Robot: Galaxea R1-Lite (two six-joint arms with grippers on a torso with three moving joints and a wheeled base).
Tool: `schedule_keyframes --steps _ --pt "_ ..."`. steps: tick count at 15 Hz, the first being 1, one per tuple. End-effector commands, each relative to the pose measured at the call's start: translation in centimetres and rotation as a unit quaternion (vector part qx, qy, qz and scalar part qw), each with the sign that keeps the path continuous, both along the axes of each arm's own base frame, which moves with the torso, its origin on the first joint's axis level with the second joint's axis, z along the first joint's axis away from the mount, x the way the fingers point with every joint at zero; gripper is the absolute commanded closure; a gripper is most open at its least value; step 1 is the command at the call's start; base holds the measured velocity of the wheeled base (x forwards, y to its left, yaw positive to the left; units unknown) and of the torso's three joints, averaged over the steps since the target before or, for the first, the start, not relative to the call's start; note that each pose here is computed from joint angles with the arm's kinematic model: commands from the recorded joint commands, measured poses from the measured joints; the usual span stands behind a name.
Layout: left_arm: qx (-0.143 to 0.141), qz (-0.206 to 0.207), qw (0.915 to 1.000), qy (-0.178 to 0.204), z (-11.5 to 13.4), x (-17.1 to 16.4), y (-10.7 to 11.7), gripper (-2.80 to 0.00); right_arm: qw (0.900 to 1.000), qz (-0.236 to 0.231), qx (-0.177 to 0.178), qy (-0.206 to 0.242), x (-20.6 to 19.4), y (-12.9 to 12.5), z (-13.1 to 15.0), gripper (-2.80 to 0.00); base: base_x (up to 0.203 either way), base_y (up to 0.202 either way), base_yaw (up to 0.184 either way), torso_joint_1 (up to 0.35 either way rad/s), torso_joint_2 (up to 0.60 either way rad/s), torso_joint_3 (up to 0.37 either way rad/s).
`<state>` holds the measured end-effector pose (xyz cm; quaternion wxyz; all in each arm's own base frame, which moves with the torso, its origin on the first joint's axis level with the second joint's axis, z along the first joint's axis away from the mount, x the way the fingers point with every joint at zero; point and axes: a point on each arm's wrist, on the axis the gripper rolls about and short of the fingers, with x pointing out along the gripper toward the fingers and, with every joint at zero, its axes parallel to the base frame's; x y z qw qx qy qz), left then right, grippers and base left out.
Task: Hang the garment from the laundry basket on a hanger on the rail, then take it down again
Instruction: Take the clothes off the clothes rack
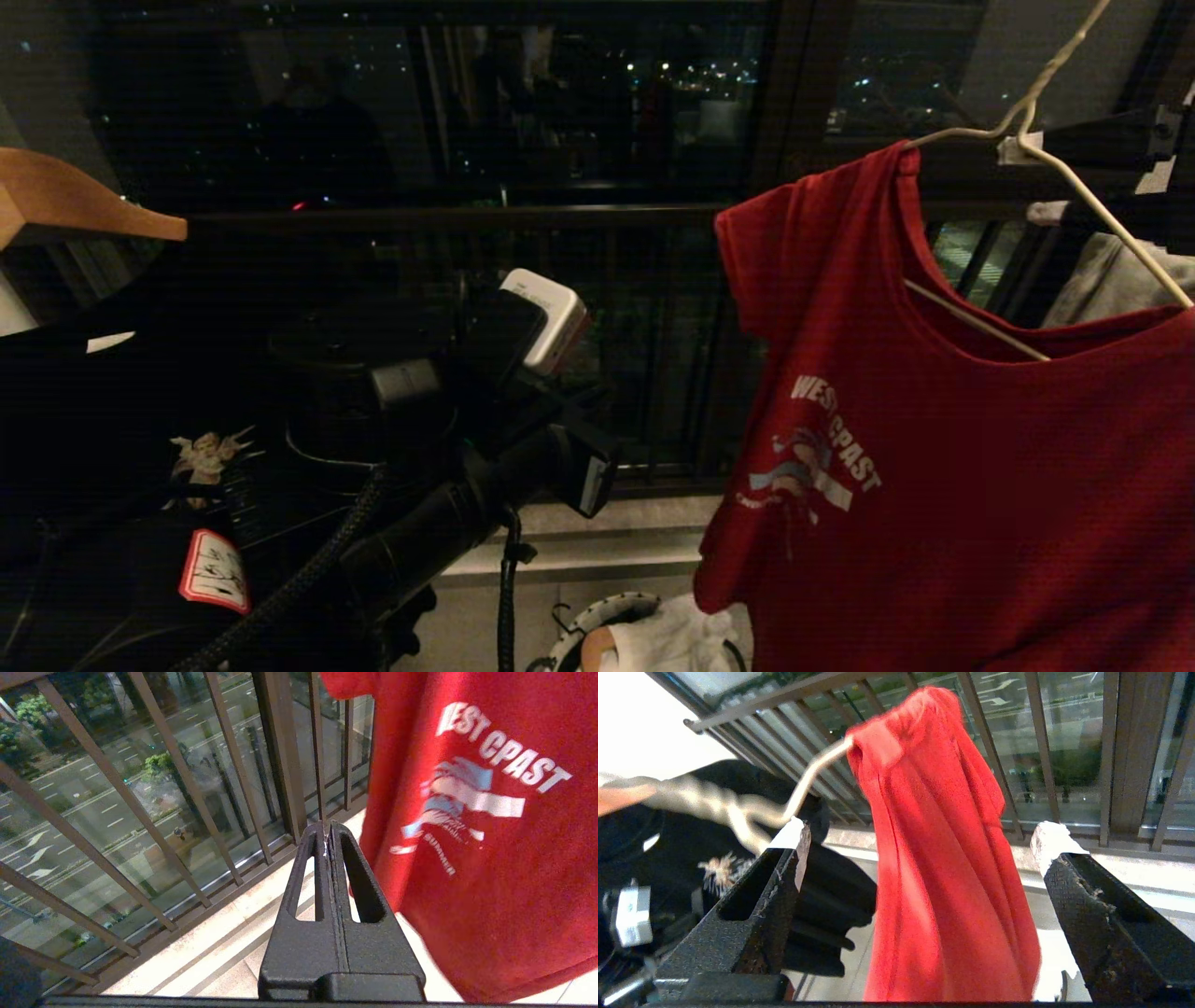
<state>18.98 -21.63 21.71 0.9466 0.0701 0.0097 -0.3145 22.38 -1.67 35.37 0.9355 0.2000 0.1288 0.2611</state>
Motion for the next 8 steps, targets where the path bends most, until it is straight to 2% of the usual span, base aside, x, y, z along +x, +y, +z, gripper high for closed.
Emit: schedule_keyframes --steps 1,3,4,5,8 --pt "-0.002 0.001 1.0000 -0.001 0.0 0.0 -0.1 0.00 1.000 -0.002 -0.013 -0.004 -1.8 0.1 -0.6 -2.80 0.000 0.000 0.000 0.000 0.00 0.000" --pt "-0.002 0.001 1.0000 -0.002 0.0 0.0 0.0 0.00 0.999 -0.028 -0.039 -0.012 -3.5 -0.1 -1.3 -2.80 0.000 0.000 0.000 0.000 0.00 0.000" --pt "-0.002 0.001 1.0000 -0.002 0.1 0.0 0.0 0.00 0.996 -0.067 -0.058 -0.023 -4.3 -0.3 -1.5 -2.80 0.000 0.000 0.000 0.000 0.00 0.000" --pt "-0.002 0.001 1.0000 -0.002 0.1 0.0 0.0 0.00 0.991 -0.104 -0.072 -0.039 -5.0 -0.5 -1.4 0.00 0.000 0.000 0.000 0.000 0.00 0.000" --pt "-0.001 0.001 1.0000 0.000 -0.1 0.1 -0.1 0.00 0.981 -0.153 -0.086 -0.083 -7.4 -0.4 -1.1 0.00 0.000 0.000 0.000 0.000 0.00 0.000"
